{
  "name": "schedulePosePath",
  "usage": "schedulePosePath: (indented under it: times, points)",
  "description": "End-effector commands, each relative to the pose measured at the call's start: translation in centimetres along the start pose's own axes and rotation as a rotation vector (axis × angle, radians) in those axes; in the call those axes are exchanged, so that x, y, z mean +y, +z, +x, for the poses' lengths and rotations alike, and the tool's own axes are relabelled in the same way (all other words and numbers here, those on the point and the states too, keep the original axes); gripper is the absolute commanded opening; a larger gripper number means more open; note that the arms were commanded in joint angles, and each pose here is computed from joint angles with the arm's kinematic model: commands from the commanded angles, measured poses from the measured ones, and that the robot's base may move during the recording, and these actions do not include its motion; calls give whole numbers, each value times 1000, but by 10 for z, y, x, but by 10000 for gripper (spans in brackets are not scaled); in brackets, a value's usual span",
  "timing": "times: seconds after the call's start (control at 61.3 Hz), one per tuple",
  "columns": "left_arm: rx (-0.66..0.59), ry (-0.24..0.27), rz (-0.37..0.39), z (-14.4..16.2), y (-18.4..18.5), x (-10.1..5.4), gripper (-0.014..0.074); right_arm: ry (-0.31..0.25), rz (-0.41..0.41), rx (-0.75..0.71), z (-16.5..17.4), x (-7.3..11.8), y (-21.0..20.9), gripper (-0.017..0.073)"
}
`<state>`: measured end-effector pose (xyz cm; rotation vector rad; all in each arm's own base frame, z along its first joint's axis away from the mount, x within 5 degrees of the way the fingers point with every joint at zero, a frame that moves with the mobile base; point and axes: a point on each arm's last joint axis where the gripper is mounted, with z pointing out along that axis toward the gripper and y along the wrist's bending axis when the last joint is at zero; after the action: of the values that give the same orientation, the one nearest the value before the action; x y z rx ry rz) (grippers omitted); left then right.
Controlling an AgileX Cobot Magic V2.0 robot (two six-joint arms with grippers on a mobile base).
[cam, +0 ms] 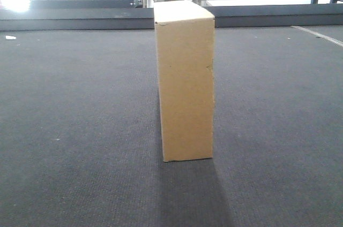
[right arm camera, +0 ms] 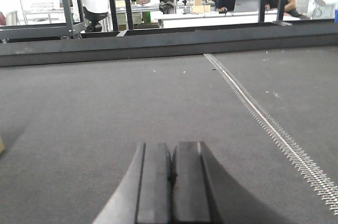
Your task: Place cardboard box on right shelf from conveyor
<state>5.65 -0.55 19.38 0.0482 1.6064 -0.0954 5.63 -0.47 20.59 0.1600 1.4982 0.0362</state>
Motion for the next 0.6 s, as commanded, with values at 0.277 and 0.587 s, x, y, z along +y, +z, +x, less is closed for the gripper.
schedulePosePath:
  times: [0.277,0.587]
  points:
    - [-92,-6,2,-5,-1,0,-116,23,-35,-70,-113,16,12,223]
    - [-92,-6,2,-5,-1,0,-116,-56,-222,164,-155,53,90,591]
